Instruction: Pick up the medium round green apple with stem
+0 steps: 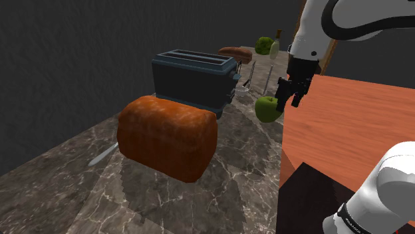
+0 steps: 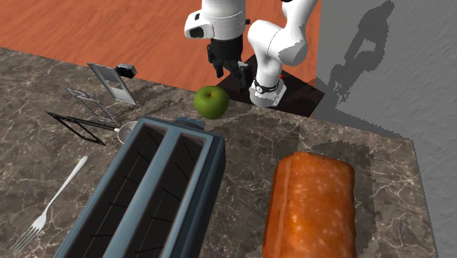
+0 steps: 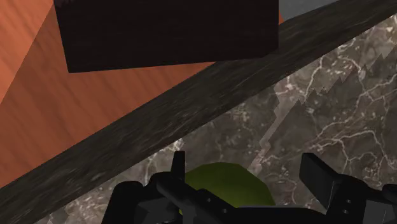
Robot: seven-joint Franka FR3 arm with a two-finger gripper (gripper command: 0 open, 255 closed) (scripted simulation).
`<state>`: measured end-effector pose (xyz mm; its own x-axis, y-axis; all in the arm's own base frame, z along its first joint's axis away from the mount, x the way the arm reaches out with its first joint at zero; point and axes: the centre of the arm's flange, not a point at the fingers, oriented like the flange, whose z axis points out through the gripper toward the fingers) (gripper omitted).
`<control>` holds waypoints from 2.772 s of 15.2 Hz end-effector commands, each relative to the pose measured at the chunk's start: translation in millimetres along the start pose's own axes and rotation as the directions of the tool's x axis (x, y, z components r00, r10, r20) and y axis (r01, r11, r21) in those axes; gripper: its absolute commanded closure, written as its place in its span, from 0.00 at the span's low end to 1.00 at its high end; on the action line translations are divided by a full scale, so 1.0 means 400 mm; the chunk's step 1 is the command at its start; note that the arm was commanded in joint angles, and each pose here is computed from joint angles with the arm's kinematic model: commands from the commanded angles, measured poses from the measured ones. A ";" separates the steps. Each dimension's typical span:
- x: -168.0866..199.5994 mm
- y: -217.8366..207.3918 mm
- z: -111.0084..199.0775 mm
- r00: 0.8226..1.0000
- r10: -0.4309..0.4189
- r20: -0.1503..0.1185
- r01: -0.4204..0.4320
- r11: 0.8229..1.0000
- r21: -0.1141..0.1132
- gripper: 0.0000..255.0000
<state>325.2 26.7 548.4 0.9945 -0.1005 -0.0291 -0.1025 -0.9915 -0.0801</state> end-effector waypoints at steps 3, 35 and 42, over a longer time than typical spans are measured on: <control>0.025 0.014 -0.043 0.978 -0.200 -0.050 0.199 0.980 -0.025 0.00; 0.079 0.024 -0.153 0.773 -0.619 -0.138 0.608 0.786 -0.115 1.00; 0.076 0.017 -0.245 0.773 -0.619 -0.138 0.608 0.786 -0.115 1.00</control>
<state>357.9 8.5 638.6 0.8355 0.5243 0.1648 0.5264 -0.8496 0.0341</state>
